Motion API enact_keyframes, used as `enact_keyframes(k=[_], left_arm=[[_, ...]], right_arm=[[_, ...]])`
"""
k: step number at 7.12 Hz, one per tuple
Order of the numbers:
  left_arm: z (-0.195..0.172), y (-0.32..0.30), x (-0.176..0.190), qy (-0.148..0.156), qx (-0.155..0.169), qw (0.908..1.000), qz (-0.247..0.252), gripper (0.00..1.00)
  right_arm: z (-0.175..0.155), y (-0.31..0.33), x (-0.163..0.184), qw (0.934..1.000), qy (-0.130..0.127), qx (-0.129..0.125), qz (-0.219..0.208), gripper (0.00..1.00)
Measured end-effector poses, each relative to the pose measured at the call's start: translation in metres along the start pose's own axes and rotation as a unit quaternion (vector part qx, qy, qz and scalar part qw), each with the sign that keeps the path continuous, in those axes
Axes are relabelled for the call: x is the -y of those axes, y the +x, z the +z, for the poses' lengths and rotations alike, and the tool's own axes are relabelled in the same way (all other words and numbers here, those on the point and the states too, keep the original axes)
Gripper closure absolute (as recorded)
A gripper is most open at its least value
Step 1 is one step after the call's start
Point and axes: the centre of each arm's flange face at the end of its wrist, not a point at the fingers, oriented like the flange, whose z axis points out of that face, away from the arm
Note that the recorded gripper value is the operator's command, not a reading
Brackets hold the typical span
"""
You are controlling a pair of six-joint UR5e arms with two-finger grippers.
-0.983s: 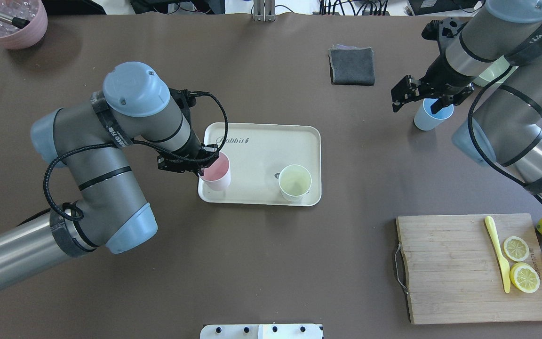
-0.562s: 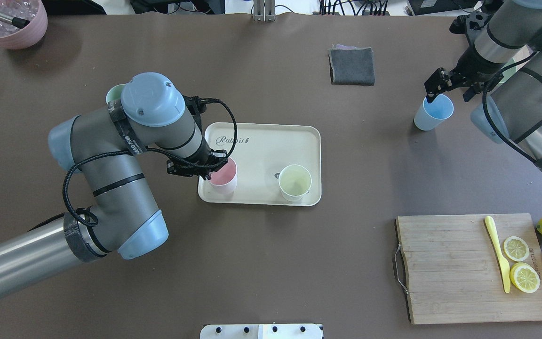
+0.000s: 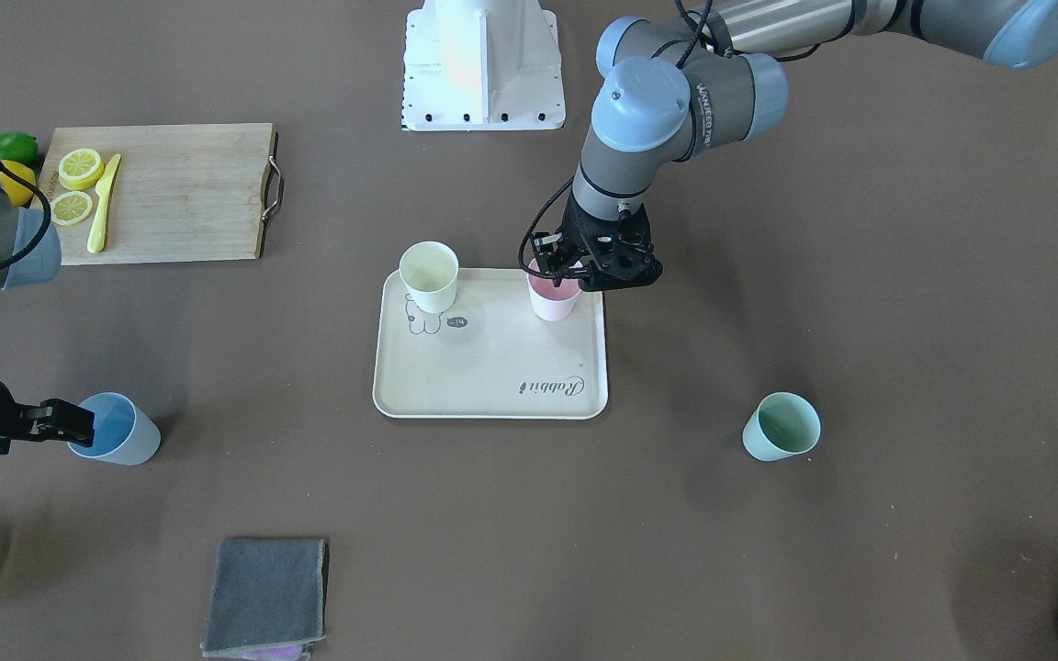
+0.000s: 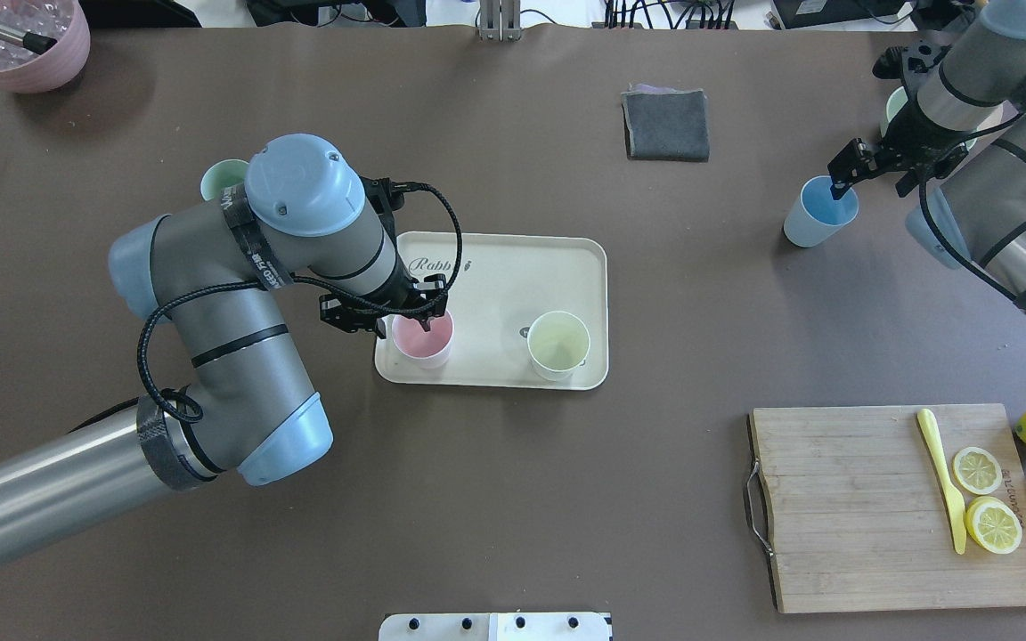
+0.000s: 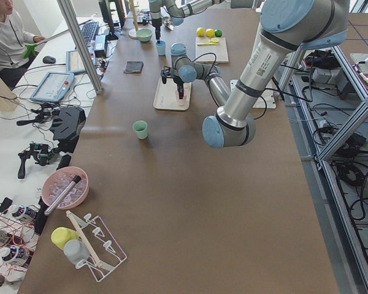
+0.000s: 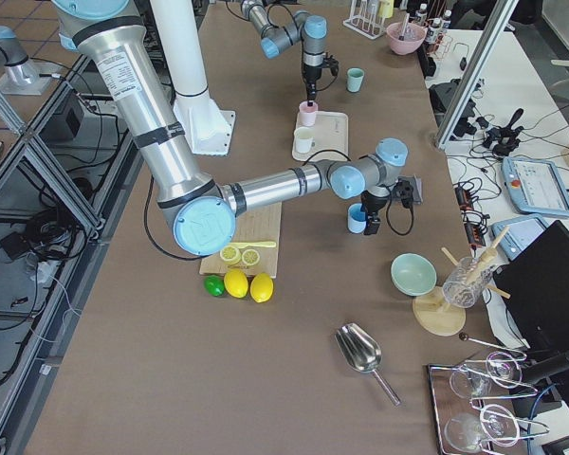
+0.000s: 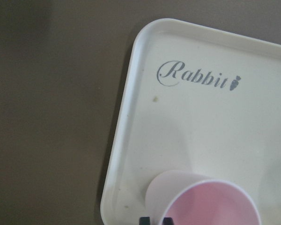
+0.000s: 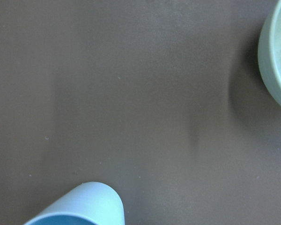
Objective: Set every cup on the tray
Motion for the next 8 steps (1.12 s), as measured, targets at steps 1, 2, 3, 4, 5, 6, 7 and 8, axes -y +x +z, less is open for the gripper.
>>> enact_keyframes(k=[1, 2, 3, 4, 5, 6, 7, 8], left_arm=[[-0.013, -0.004, 0.007, 0.006, -0.003, 1.0000, 0.002, 0.03], [-0.035, -0.020, 0.023, 0.016, 0.003, 0.9998, 0.013, 0.03], [-0.060, -0.050, 0.041, 0.024, 0.015, 0.9987, 0.041, 0.03], [-0.079, -0.090, 0.061, 0.031, 0.030, 0.9965, 0.072, 0.03], [-0.089, -0.130, 0.080, 0.032, 0.045, 0.9934, 0.100, 0.03], [-0.091, -0.166, 0.098, 0.032, 0.062, 0.9899, 0.123, 0.03], [-0.090, -0.191, 0.116, 0.031, 0.076, 0.9875, 0.135, 0.03], [-0.085, -0.210, 0.134, 0.032, 0.084, 0.9865, 0.137, 0.03]], right_arm=[[-0.001, -0.010, -0.003, 0.9999, 0.002, 0.008, 0.009, 1.00], [-0.003, -0.027, -0.009, 0.9998, 0.002, 0.018, 0.009, 1.00], [-0.006, -0.053, -0.019, 0.9994, -0.001, 0.033, 0.015, 1.00], [-0.011, -0.085, -0.030, 0.9984, -0.003, 0.049, 0.029, 1.00], [-0.019, -0.121, -0.038, 0.9970, -0.005, 0.064, 0.045, 1.00], [-0.027, -0.165, -0.044, 0.9949, -0.007, 0.080, 0.062, 1.00], [-0.032, -0.211, -0.051, 0.9926, -0.011, 0.093, 0.078, 1.00], [-0.035, -0.255, -0.058, 0.9903, -0.014, 0.103, 0.092, 1.00]])
